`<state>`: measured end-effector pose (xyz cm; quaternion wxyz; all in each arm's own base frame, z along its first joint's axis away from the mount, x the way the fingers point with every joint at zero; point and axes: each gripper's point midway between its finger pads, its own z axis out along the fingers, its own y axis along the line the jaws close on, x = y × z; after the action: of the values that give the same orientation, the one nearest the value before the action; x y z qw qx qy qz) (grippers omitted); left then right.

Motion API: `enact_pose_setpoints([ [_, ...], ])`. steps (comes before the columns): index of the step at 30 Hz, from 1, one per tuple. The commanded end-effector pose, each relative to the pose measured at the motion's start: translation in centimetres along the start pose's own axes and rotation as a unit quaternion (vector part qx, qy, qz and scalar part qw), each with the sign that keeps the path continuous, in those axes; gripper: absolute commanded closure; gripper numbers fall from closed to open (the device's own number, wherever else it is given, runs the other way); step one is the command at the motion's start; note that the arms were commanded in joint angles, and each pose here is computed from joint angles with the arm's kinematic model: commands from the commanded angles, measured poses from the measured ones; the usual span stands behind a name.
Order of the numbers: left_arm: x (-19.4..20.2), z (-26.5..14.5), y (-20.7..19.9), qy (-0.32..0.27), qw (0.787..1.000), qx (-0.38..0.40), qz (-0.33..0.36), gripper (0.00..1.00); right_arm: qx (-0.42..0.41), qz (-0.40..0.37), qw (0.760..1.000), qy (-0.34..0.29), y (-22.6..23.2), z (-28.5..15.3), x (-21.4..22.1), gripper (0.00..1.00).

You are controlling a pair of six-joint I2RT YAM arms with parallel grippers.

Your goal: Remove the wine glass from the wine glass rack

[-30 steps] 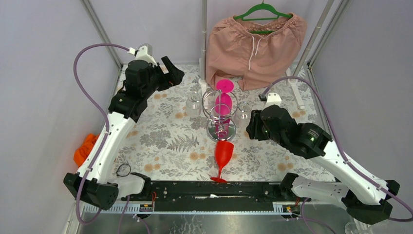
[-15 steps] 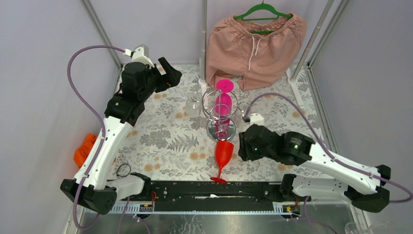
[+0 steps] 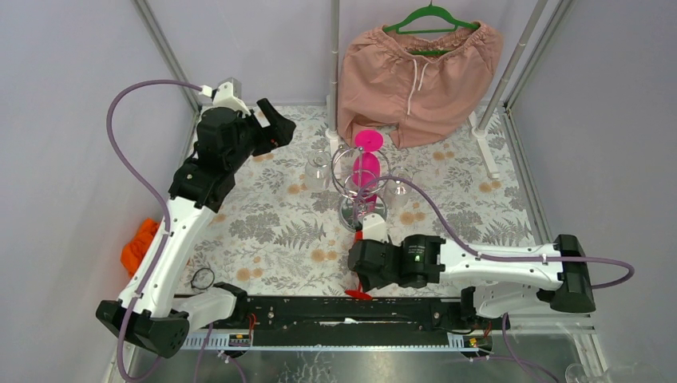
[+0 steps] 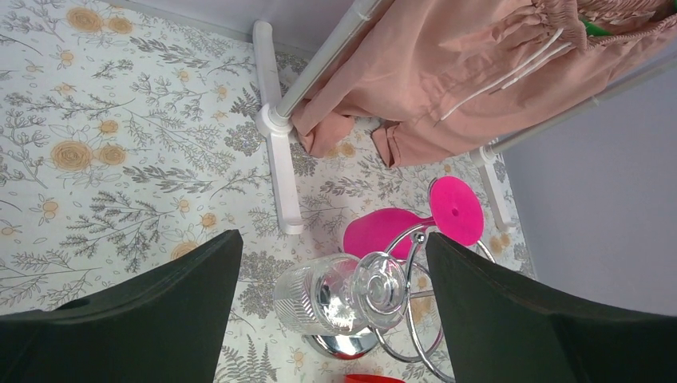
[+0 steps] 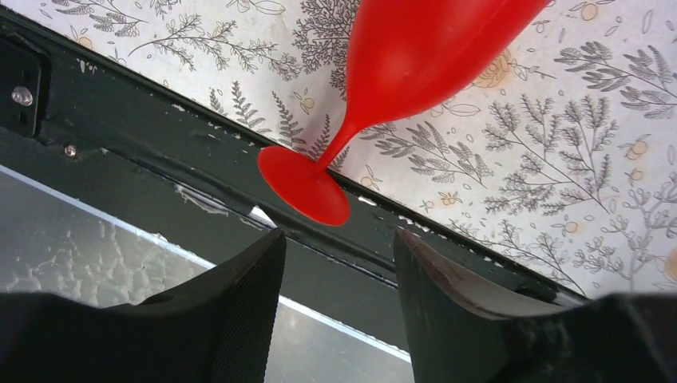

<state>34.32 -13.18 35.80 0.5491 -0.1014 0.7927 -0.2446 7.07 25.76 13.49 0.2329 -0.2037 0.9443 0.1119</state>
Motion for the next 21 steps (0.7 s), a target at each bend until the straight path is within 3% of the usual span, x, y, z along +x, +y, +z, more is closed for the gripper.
enact_pose_setpoints([
  [1, 0.3, -0.5, 0.6, -0.004, 1.0, -0.009, 0.011, 0.07, -0.015, 0.027, 0.999, -0.016, 1.7, 1.5, -0.3, 0.4],
  [21, 1.2, -1.5, 1.9, -0.006, 0.999, -0.025, 0.025, 0.06, 0.047, 0.032, 0.998, 0.021, 1.7, 7.9, 2.6, 0.42],
])
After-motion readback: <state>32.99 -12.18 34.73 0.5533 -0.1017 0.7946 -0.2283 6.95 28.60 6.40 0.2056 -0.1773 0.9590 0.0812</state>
